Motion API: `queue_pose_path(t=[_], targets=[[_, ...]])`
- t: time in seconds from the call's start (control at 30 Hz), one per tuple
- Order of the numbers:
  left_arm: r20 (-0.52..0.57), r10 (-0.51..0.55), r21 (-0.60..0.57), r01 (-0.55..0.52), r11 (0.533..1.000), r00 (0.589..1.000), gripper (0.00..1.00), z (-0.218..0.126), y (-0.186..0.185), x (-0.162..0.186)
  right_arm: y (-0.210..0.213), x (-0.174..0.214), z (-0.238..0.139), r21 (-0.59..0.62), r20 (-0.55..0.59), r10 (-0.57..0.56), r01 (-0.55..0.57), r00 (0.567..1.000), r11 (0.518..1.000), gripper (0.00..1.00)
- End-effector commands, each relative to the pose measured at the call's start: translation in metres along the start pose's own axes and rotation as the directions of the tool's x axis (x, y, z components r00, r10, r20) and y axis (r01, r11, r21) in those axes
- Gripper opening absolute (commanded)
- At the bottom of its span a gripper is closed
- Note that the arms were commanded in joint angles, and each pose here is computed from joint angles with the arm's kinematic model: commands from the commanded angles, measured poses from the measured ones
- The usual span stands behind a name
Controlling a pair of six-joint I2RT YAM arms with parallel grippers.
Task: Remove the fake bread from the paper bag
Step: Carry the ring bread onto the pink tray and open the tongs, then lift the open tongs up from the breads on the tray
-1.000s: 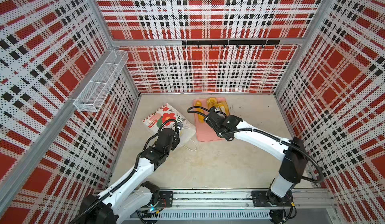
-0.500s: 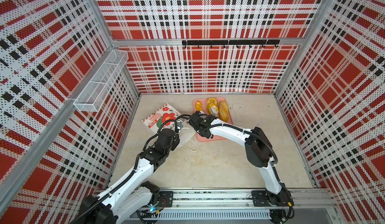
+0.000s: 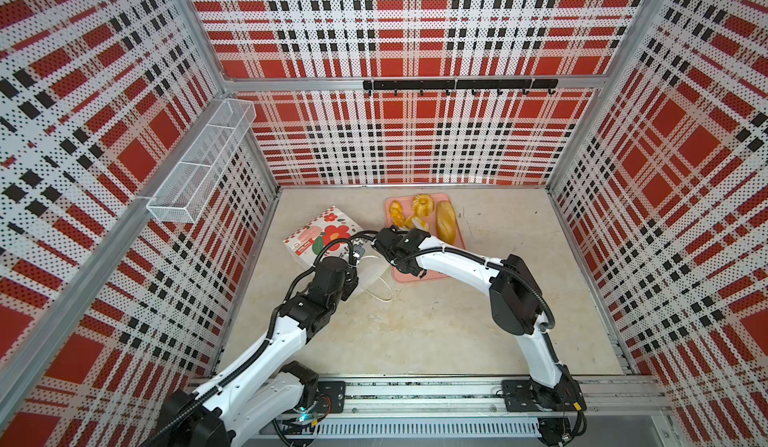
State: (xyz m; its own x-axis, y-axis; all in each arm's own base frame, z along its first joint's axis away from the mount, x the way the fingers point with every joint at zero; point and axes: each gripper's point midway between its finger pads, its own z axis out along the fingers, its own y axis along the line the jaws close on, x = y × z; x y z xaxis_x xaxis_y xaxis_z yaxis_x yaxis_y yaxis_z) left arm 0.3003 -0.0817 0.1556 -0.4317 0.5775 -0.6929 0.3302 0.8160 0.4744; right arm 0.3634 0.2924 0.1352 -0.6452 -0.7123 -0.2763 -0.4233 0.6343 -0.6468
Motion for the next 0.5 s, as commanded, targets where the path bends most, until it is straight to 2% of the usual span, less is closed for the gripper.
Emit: queue_pose_path(t=[0.0, 0.23, 0.47], targets=[[0.006, -0.016, 0.011, 0.016, 1.0, 1.0, 0.0, -0.003, -0.003, 0.001, 0.007, -0.002, -0.021, -0.158, 0.012, 0.109, -0.105, 0.994, 0.982, 0.43], [0.012, -0.012, 0.009, 0.012, 1.0, 1.0, 0.0, -0.005, -0.003, 0.001, 0.006, 0.004, -0.031, -0.236, -0.007, 0.183, -0.18, 0.983, 0.955, 0.42], [0.014, -0.008, 0.012, 0.008, 1.0, 1.0, 0.0, -0.005, -0.004, 0.0, -0.007, 0.011, -0.049, -0.329, -0.005, 0.294, -0.279, 0.956, 0.902, 0.41]])
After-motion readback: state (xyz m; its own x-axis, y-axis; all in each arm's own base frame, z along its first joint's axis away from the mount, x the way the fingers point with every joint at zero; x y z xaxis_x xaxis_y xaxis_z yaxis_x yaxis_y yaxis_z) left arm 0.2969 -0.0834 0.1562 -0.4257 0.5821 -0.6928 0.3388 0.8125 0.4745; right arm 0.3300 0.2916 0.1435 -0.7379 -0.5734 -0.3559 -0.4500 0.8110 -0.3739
